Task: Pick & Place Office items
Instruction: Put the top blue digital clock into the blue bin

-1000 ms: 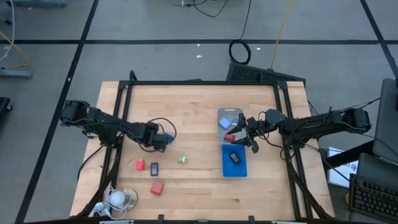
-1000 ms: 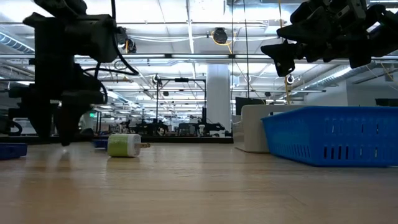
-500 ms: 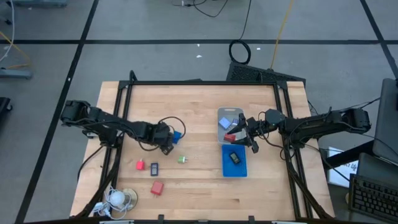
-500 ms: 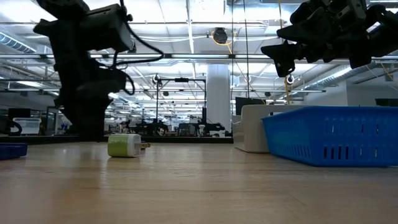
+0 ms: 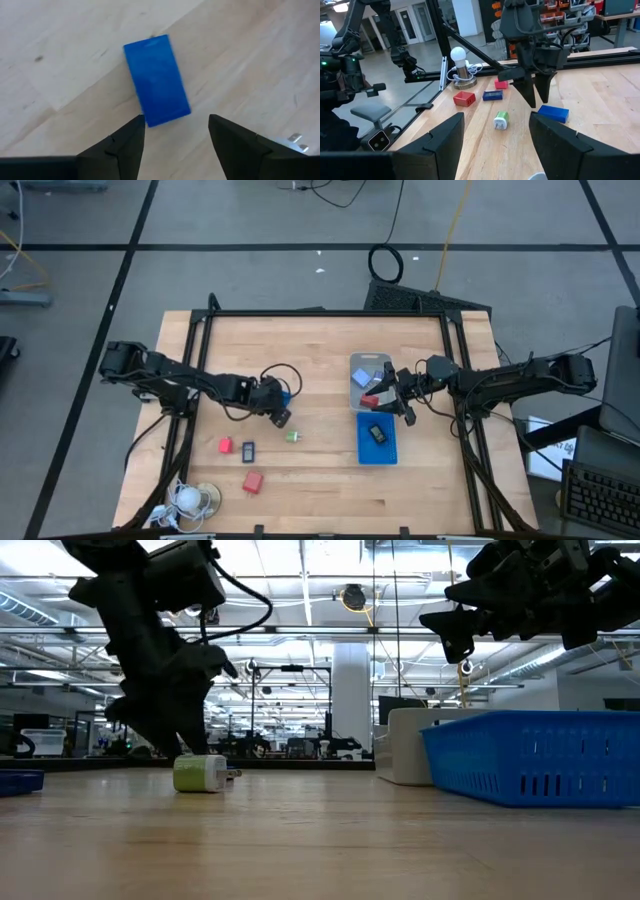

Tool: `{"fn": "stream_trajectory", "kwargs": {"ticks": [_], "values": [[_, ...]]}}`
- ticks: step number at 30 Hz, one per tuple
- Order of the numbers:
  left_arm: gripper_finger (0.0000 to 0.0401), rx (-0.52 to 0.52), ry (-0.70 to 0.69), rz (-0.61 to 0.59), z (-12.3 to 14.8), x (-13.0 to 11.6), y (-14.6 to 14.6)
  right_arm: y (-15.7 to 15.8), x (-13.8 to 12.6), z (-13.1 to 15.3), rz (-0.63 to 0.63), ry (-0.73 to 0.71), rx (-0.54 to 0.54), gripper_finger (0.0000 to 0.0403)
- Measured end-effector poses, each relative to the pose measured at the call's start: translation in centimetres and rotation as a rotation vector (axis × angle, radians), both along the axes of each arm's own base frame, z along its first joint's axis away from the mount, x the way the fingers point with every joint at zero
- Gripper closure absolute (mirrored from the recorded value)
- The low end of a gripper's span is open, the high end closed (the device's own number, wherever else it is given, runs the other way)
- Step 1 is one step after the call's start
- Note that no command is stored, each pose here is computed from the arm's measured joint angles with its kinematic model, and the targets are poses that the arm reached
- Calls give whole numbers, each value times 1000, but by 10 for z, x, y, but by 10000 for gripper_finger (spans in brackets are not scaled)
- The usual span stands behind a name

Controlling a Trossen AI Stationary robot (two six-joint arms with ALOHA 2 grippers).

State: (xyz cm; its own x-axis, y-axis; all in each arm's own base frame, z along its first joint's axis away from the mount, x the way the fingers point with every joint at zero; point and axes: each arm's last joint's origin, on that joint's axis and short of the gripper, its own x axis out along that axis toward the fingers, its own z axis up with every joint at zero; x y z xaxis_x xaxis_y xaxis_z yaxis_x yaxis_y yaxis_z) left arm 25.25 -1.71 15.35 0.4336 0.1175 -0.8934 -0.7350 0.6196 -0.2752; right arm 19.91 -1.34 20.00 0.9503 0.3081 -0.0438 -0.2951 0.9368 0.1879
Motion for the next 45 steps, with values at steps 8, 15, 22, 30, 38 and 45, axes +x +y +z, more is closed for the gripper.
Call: {"fn": "stream_trajectory", "kwargs": {"ticks": [8,15,22,30,38,45], "values": [[186,12,-11,-21,4,2,0,0,0,1,0,-11,-2,188],[185,81,-53,-16,15,11,5,0,0,1,0,-11,-2,188],[185,54,27,57,1,12,14,0,0,1,0,-11,-2,188],[185,-26,121,56,-21,24,17,0,0,1,0,-12,-6,188],[185,-1,212,39,-17,26,17,0,0,1,0,-12,-6,188],[186,49,215,28,-18,26,18,0,0,1,0,-11,-5,188]]}}
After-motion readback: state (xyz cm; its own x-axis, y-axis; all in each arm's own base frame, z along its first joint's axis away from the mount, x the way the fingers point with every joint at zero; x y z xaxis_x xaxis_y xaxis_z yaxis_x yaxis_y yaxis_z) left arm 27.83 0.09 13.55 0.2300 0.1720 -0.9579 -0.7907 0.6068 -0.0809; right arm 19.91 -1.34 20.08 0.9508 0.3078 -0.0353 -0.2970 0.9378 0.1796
